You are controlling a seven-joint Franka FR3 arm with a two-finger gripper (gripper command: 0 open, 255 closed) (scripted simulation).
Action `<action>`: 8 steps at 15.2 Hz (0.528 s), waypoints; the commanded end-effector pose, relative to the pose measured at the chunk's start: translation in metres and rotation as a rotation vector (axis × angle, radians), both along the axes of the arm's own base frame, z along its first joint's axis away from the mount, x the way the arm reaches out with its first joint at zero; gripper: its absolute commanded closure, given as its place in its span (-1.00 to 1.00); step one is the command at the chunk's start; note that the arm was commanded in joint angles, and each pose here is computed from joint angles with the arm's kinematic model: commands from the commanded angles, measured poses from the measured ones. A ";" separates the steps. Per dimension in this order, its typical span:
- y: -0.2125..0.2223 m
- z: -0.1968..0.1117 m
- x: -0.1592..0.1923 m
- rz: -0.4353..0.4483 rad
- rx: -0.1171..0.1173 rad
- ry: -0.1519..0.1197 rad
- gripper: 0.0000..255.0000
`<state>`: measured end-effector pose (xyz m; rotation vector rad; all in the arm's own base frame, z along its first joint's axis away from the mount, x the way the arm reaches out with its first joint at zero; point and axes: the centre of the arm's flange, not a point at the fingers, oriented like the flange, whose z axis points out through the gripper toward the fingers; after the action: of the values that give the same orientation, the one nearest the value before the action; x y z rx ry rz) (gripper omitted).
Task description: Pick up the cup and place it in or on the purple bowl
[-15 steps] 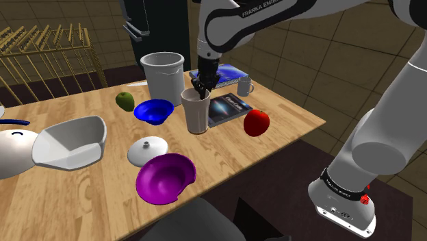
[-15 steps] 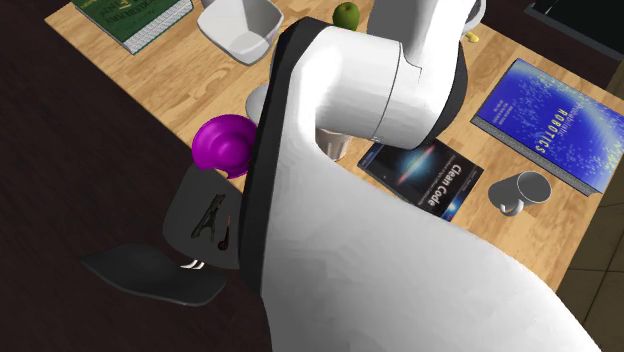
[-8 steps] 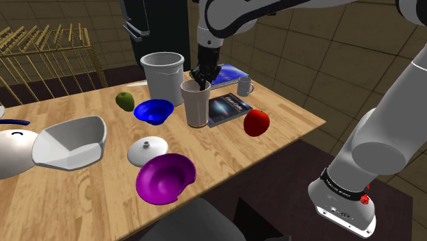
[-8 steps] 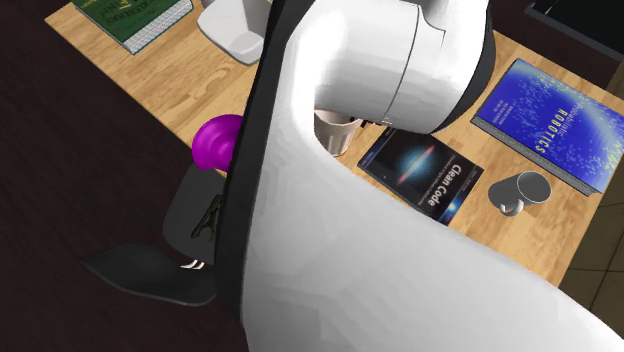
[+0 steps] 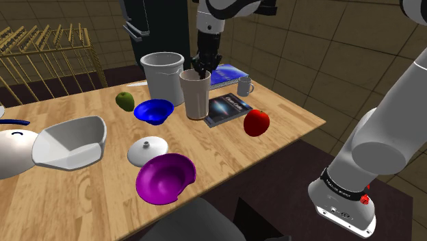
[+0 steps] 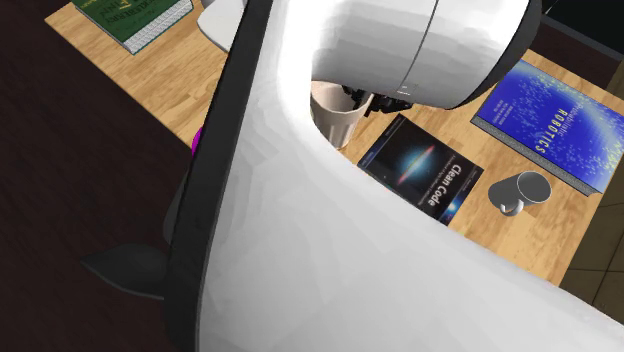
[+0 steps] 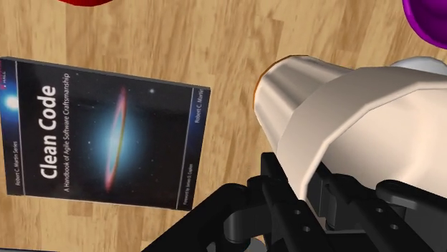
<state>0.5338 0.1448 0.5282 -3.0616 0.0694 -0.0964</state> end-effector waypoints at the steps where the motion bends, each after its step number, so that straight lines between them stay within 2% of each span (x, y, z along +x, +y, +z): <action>1: 0.000 0.011 0.000 0.000 0.000 -0.001 1.00; 3: 0.000 0.020 0.000 0.000 0.000 -0.001 1.00; 8: 0.057 0.034 -0.030 0.000 0.000 -0.001 1.00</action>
<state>0.5098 0.1913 0.5566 -3.0616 0.0675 -0.0965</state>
